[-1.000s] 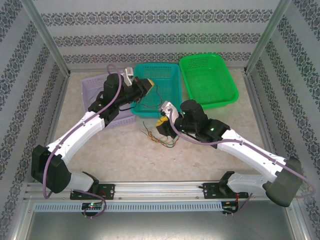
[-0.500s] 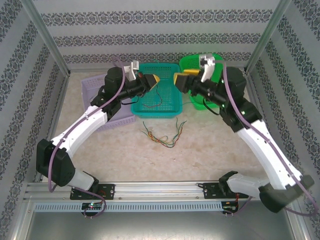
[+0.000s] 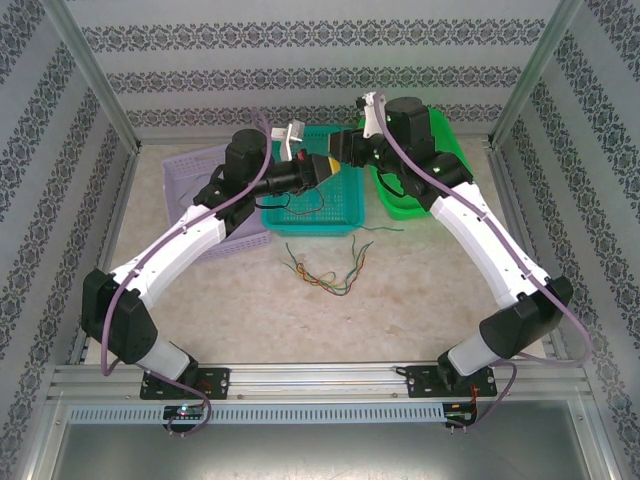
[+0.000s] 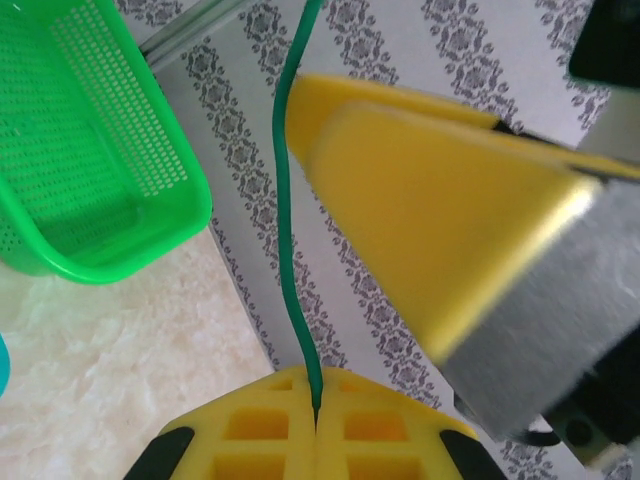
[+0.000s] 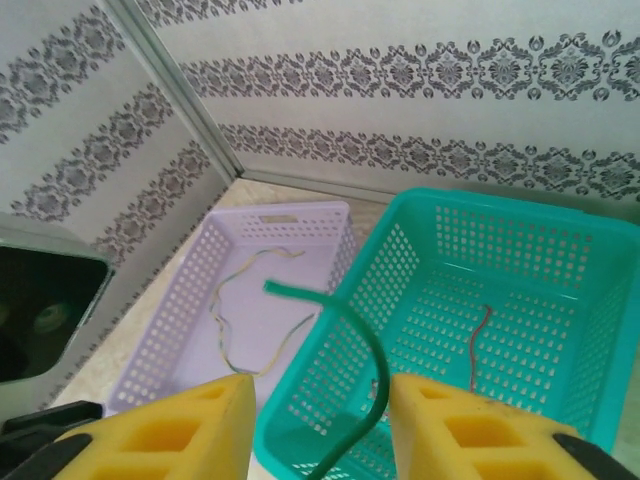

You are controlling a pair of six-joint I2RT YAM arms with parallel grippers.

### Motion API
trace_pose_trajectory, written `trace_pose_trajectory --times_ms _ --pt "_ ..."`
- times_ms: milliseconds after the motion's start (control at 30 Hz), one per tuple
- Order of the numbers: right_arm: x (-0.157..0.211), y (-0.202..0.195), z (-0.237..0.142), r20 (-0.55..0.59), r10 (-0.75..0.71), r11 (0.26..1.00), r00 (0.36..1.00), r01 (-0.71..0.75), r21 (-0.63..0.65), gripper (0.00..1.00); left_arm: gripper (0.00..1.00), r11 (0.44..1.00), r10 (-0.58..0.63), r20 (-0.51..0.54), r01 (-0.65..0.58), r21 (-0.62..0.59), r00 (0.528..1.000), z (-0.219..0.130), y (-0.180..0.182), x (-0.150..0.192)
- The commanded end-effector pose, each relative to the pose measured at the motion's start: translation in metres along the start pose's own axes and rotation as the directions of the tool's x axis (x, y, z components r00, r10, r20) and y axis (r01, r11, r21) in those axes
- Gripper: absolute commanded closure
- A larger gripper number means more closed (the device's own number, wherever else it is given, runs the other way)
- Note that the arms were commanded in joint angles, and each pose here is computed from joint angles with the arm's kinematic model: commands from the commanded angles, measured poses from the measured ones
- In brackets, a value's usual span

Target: Untangle the cables

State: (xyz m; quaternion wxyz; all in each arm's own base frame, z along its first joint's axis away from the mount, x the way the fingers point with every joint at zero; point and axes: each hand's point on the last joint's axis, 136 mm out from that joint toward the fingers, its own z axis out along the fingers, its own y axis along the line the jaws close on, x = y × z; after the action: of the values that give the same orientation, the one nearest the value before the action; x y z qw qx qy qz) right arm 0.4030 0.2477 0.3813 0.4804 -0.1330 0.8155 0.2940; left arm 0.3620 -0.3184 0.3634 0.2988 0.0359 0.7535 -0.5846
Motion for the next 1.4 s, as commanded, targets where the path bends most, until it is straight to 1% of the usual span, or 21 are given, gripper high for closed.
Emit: trace_pose_trajectory --times_ms 0,67,133,367,433,533,633,733,767,833,867,900,967,1033,1067,1133,1233,1300,1367 --pt "-0.011 -0.008 0.001 0.019 0.015 1.000 1.000 -0.016 0.026 0.79 1.00 0.998 0.053 -0.045 -0.052 0.029 0.998 0.005 -0.014 0.009" --pt "-0.016 -0.016 0.001 0.039 0.054 0.998 0.998 -0.056 0.042 0.92 1.00 0.998 0.055 -0.058 -0.053 0.033 0.997 0.008 -0.015 0.014" --pt "-0.023 -0.028 0.001 0.061 0.117 0.991 0.991 -0.120 0.051 1.00 1.00 0.998 0.056 -0.073 -0.054 0.032 0.996 0.011 -0.016 0.020" --pt "-0.046 -0.054 -0.012 0.133 0.312 0.948 0.941 -0.318 0.026 1.00 1.00 0.998 0.055 -0.097 -0.054 0.012 0.994 0.016 -0.013 0.034" --pt "-0.049 -0.054 -0.015 0.131 0.324 0.945 0.937 -0.327 0.008 1.00 1.00 0.999 0.053 -0.101 -0.053 0.006 0.993 0.017 -0.012 0.036" --pt "-0.041 -0.052 -0.019 0.114 0.271 0.961 0.956 -0.275 0.029 1.00 1.00 0.998 0.062 -0.097 -0.062 0.001 0.993 0.016 -0.013 0.034" --pt "-0.030 -0.060 -0.022 0.114 0.339 0.939 0.934 -0.343 0.023 1.00 1.00 0.998 0.065 -0.106 -0.066 -0.003 0.992 0.018 -0.012 0.035" --pt "-0.031 -0.061 -0.026 0.115 0.405 0.914 0.907 -0.406 -0.019 1.00 1.00 0.998 0.059 -0.123 -0.061 -0.011 0.991 0.020 -0.010 0.039" --pt "-0.034 -0.057 -0.027 0.107 0.406 0.914 0.908 -0.403 -0.044 0.97 1.00 0.998 0.059 -0.131 -0.062 -0.013 0.990 0.021 -0.010 0.040" --pt "-0.037 -0.047 -0.028 0.089 0.350 0.937 0.933 -0.345 -0.059 0.74 1.00 0.998 0.057 -0.139 -0.060 -0.019 0.989 0.022 -0.008 0.041" --pt "-0.035 -0.043 -0.030 0.078 0.294 0.955 0.953 -0.291 -0.048 0.65 1.00 0.998 0.058 -0.141 -0.062 -0.020 0.988 0.022 -0.009 0.041" --pt "-0.033 -0.040 -0.031 0.071 0.245 0.969 0.967 -0.243 -0.032 0.58 1.00 0.998 0.060 -0.145 -0.064 -0.021 0.988 0.023 -0.009 0.041" --pt "-0.021 -0.033 -0.034 0.039 0.079 0.996 0.996 -0.080 0.031 0.47 1.00 0.997 0.067 -0.155 -0.072 -0.030 0.986 0.023 -0.009 0.041" --pt "-0.008 -0.030 -0.034 -0.005 -0.071 0.993 0.997 0.072 0.099 0.40 1.00 0.996 0.072 -0.161 -0.079 -0.037 0.984 0.023 -0.009 0.041" --pt "-0.002 -0.030 -0.033 -0.031 -0.124 0.985 0.992 0.126 0.117 0.39 1.00 0.996 0.074 -0.164 -0.081 -0.038 0.984 0.023 -0.009 0.042" --pt "0.008 -0.037 -0.029 -0.083 -0.165 0.971 0.983 0.176 0.161 0.39 1.00 0.996 0.072 -0.169 -0.079 -0.036 0.983 0.022 -0.009 0.043" --pt "0.014 -0.045 -0.026 -0.128 -0.183 0.955 0.975 0.207 0.211 0.39 1.00 0.997 0.069 -0.174 -0.076 -0.034 0.982 0.022 -0.009 0.044" --pt "0.016 -0.048 -0.023 -0.136 -0.180 0.953 0.974 0.207 0.222 0.45 1.00 0.997 0.068 -0.176 -0.075 -0.033 0.982 0.023 -0.009 0.045" --pt "0.016 -0.049 -0.020 -0.137 -0.164 0.955 0.977 0.192 0.225 0.57 1.00 0.997 0.068 -0.175 -0.075 -0.033 0.982 0.023 -0.009 0.044"
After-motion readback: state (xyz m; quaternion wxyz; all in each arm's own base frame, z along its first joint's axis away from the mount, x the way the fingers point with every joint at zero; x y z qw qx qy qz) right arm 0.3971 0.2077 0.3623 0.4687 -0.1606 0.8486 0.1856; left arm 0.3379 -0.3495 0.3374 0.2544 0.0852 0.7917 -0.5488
